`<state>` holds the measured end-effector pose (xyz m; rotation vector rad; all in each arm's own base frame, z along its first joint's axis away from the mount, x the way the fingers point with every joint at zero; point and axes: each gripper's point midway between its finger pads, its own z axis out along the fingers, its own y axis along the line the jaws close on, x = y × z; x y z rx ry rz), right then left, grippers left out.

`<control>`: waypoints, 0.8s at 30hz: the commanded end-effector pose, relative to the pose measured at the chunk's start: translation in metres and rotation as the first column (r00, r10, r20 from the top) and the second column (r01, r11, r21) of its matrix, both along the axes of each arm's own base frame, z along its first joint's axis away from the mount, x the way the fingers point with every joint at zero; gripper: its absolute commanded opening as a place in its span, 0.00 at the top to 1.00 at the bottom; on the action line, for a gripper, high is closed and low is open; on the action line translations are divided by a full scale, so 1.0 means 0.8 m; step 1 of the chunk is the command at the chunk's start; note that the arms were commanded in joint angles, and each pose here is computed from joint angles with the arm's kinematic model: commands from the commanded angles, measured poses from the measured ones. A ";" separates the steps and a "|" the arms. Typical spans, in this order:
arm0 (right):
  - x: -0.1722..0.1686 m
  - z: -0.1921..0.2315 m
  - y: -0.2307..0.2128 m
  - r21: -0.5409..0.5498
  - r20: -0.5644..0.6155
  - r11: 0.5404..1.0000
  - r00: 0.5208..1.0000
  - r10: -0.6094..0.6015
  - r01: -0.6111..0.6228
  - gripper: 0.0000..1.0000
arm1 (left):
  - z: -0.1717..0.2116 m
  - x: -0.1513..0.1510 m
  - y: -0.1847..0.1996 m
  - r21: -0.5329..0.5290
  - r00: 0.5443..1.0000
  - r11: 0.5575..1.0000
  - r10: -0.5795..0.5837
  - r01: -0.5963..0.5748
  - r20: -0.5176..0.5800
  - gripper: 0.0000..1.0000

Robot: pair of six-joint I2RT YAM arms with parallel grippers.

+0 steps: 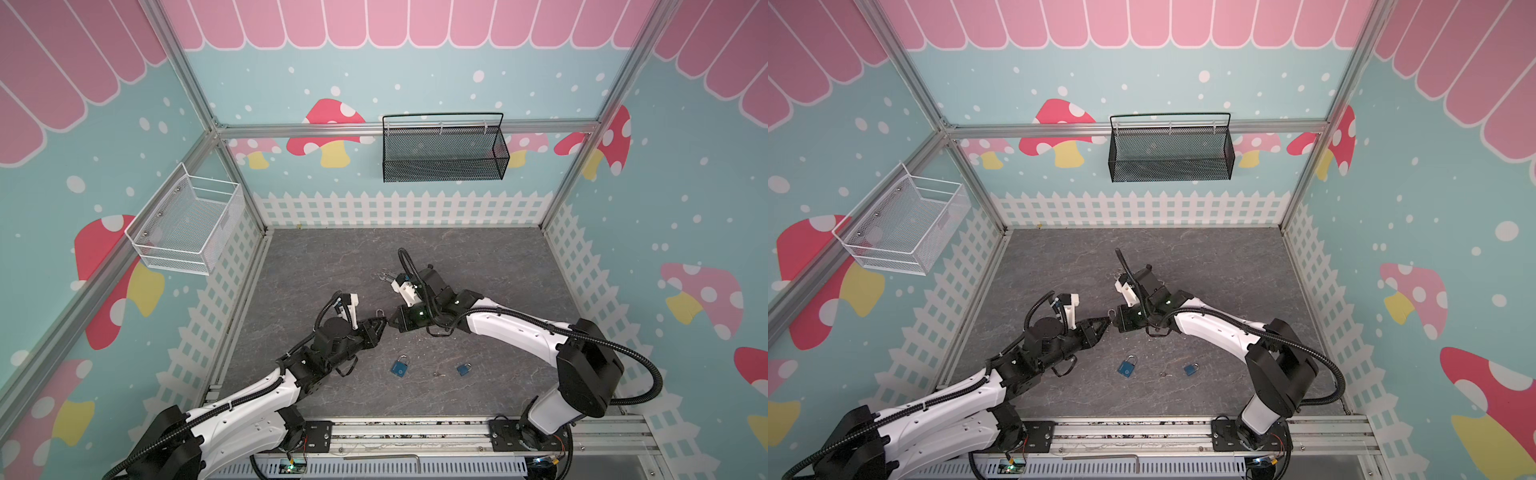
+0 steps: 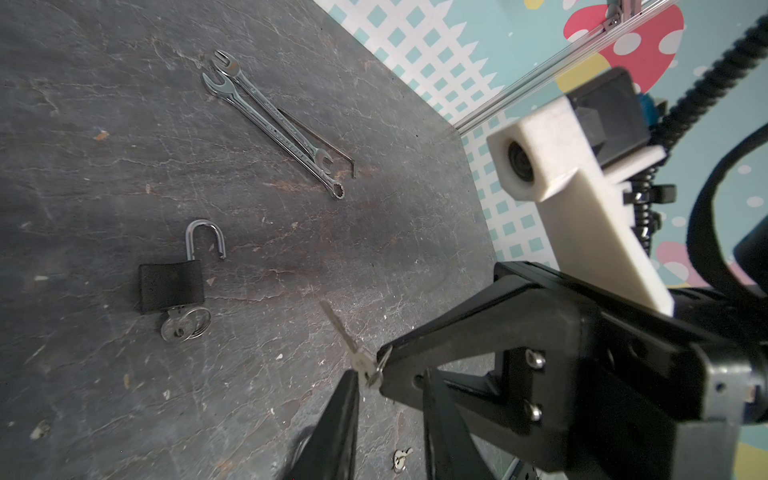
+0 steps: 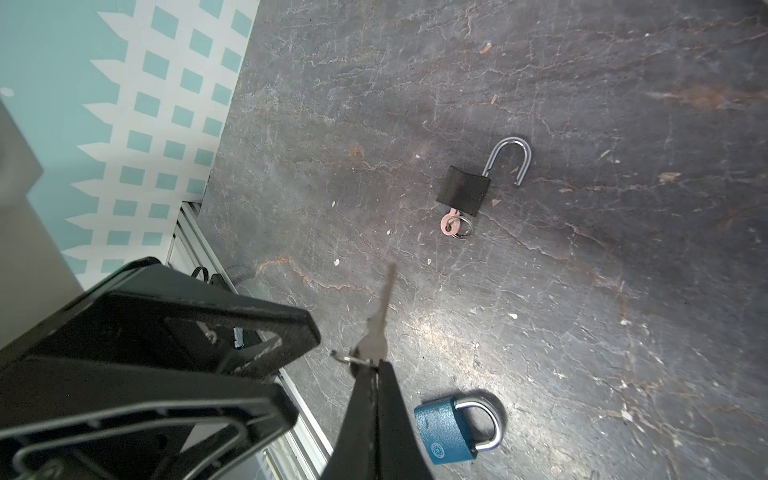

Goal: Unlock with the key
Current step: 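Lift the silver key with the right gripper while the left arm reaches forward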

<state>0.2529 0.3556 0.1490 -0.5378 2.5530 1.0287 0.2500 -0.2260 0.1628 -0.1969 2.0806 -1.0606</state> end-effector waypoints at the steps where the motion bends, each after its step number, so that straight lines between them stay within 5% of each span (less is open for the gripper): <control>1: 0.006 0.011 -0.004 0.019 0.018 0.999 0.999 -0.030 0.029 1.00 | -0.013 0.005 0.013 0.042 0.997 0.997 0.071 -0.070 -0.017 0.73; 6: 0.010 0.004 -0.010 0.016 0.014 0.999 0.999 -0.048 0.047 1.00 | -0.004 0.004 0.016 -0.009 0.997 0.997 0.079 -0.078 0.017 0.73; 14: 0.012 0.019 -0.012 0.042 0.025 0.998 0.998 -0.057 0.056 1.00 | 0.010 0.001 0.027 0.130 0.986 0.991 0.023 -0.045 0.166 0.68; 24: 0.023 0.060 -0.028 0.111 0.026 0.990 0.995 -0.092 0.089 1.00 | 0.055 0.013 0.027 0.332 0.882 0.941 -0.102 -0.064 0.460 0.61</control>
